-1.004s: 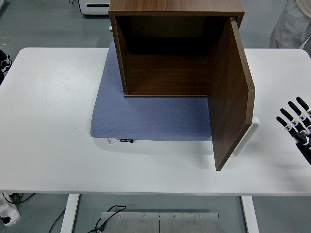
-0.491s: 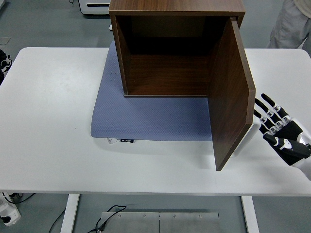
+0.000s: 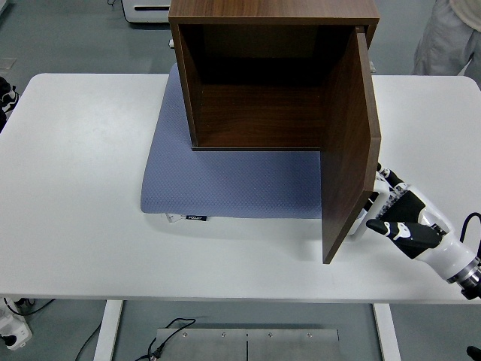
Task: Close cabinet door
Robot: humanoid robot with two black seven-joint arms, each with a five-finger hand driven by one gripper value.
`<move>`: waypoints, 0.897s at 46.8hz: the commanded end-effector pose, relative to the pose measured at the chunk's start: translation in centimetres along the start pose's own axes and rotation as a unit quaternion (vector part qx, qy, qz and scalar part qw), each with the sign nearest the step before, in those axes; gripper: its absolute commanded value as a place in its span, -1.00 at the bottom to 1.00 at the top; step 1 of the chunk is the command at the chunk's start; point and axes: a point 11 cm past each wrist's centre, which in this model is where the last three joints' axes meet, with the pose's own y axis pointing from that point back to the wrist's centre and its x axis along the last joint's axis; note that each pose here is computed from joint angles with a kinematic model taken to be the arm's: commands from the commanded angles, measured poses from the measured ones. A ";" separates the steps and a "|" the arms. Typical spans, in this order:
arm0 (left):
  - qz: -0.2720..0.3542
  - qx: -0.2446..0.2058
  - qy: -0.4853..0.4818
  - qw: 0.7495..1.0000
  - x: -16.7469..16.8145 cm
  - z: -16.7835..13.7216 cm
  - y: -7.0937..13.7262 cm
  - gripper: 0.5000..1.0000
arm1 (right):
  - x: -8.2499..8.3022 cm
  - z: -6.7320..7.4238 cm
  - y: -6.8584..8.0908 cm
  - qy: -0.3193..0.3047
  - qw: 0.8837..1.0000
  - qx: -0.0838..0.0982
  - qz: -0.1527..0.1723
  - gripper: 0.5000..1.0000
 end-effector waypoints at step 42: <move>0.000 0.000 0.000 1.000 0.0 0.0 0.0 1.00 | -3.3 3.0 -7.1 -0.044 0.997 0.006 -0.070 1.00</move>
